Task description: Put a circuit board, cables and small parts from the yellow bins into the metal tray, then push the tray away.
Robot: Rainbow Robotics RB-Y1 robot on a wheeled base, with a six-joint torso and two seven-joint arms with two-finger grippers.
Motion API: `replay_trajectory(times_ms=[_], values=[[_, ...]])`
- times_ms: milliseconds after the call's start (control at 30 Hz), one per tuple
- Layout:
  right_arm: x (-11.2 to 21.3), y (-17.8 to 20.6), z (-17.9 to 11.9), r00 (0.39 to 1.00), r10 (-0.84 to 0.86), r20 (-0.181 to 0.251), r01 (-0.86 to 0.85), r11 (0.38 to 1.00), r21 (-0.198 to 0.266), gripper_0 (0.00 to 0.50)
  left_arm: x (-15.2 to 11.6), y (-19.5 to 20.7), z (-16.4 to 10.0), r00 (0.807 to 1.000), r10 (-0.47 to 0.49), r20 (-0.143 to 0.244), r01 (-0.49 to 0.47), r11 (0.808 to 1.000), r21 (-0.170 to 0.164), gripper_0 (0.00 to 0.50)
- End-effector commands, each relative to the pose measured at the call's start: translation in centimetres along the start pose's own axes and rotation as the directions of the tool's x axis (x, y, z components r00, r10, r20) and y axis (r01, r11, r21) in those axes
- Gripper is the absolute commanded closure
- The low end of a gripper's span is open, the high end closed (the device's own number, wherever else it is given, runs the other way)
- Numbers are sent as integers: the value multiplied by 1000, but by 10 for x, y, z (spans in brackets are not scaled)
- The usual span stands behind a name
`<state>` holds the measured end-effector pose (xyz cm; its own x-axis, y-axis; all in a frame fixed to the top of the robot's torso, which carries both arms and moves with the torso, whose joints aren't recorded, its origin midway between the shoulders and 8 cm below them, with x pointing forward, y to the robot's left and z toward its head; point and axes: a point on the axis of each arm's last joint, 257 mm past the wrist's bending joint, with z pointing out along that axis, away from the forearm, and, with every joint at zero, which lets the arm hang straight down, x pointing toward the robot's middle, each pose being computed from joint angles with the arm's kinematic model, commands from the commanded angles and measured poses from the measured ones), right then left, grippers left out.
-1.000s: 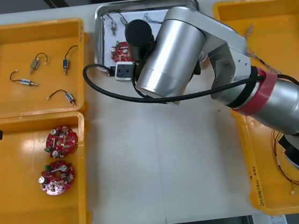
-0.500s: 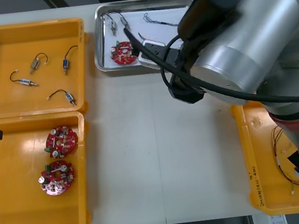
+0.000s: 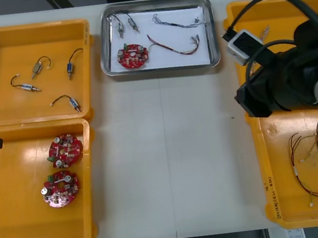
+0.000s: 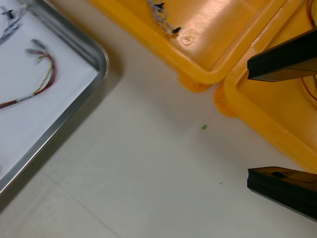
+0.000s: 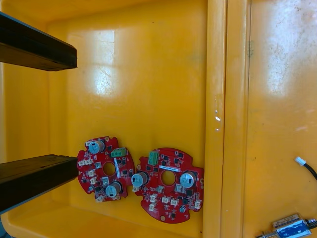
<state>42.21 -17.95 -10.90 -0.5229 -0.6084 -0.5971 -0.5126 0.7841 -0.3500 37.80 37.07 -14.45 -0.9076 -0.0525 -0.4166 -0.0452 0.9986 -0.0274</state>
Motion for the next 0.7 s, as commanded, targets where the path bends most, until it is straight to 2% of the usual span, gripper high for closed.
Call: replay_trajectory(times_ms=[33, 200, 467, 700], values=[[42, -39, -19, 974, 224, -17, -223, 973, 57, 0, 0, 14, -13, 998, 56, 13, -56, 997, -45, 0], [78, -61, -28, 926, 375, -46, -372, 926, 68, 0, 0, 14, -13, 998, 56, 13, -56, 997, -45, 0], [135, -104, -39, 823, 560, -98, -550, 827, 114, 0, 0, 14, -13, 998, 56, 13, -56, 997, -45, 0], [167, -130, -36, 743, 656, -133, -638, 754, 157, 0, 0, 14, -13, 998, 56, 13, -56, 997, -45, 0]])
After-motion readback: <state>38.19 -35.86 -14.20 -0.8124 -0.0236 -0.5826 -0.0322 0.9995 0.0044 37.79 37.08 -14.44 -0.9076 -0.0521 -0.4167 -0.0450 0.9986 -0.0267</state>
